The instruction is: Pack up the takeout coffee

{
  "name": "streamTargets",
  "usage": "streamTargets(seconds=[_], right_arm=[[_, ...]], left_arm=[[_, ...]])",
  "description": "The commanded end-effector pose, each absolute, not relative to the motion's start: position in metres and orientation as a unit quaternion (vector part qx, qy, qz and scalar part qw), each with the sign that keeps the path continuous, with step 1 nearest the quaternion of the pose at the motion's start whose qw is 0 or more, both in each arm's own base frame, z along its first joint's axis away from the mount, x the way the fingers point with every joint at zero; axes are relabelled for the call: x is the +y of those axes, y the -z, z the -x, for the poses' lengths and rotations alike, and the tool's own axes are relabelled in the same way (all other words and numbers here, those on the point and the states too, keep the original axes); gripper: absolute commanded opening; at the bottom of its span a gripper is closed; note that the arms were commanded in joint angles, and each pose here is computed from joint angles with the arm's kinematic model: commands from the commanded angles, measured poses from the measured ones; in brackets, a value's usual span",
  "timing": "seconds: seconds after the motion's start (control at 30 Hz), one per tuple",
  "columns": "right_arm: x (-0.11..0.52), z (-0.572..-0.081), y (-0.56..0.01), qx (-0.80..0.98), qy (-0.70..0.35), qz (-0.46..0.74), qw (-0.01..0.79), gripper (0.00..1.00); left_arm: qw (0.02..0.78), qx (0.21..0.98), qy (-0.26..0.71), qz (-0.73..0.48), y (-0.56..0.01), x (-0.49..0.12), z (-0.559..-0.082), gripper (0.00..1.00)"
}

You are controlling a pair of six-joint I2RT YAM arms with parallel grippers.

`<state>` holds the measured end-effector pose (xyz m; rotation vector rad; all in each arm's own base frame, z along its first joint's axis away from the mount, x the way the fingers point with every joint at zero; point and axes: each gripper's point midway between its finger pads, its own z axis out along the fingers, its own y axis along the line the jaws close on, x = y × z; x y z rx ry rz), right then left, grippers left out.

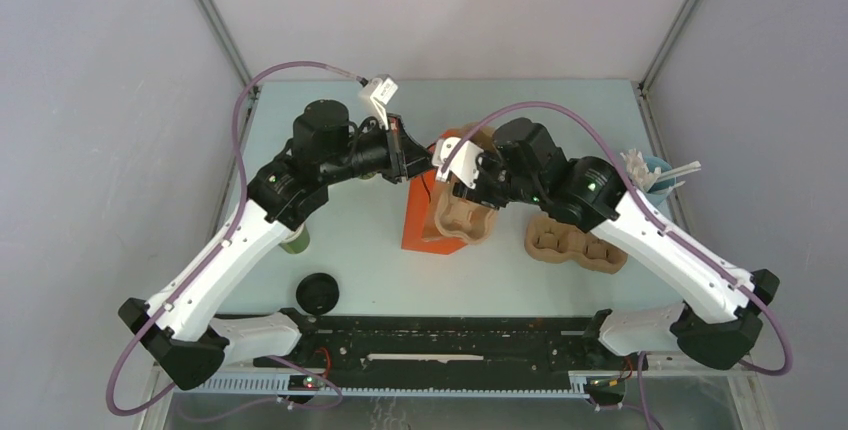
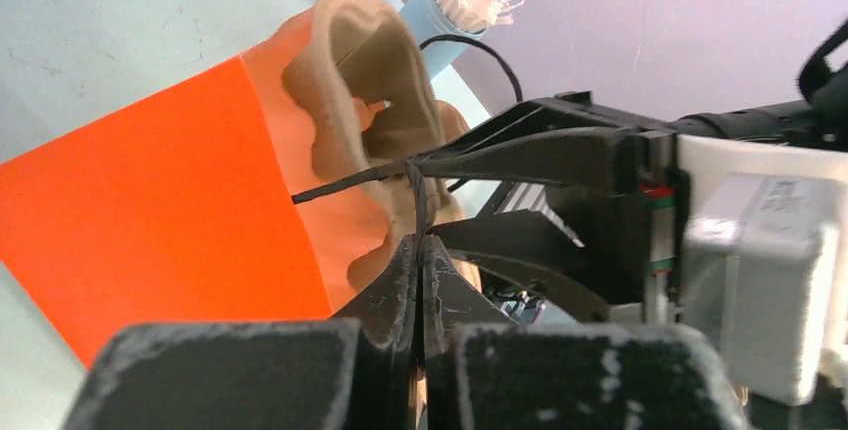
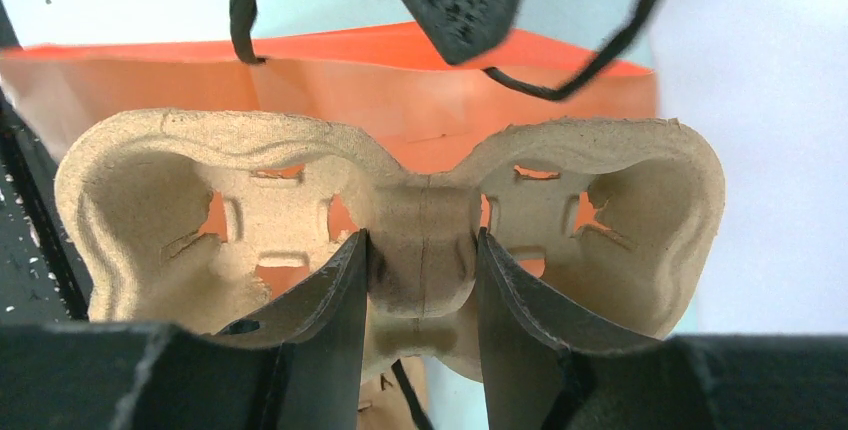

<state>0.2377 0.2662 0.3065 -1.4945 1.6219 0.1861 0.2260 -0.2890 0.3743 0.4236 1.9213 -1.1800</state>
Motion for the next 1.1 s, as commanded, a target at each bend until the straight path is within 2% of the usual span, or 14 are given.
streamTargets(seconds=[0.0,0.27,0.57,0.77,1.07], right_arm=[[0.255,-0.242,-0.339,0.645,-0.046,0.571,0.505,0.22],[0.266,-0.264,-0.349,0.632,0.0,0.577,0.517,0.22],[0.271,-0.274,-0.368,0.641,0.017,0.528,0.557,0.22],[0.281,-0.252,-0.338,0.579,0.032,0.616,0.533,0.23],[0.286,-0.229,-0.327,0.62,-0.039,0.594,0.51,0.21]], left_arm=[[0.421,0.755,0.469,-0.178,-0.377,-0.288,-0.223,0.0],[0.431,0.747,0.477,-0.171,-0.387,-0.286,-0.221,0.0],[0.446,0.725,0.5,-0.16,-0.4,-0.287,-0.219,0.0],[0.459,0.72,0.497,-0.152,-0.404,-0.283,-0.22,0.0],[0.468,0.722,0.494,-0.121,-0.404,-0.278,-0.225,0.0]])
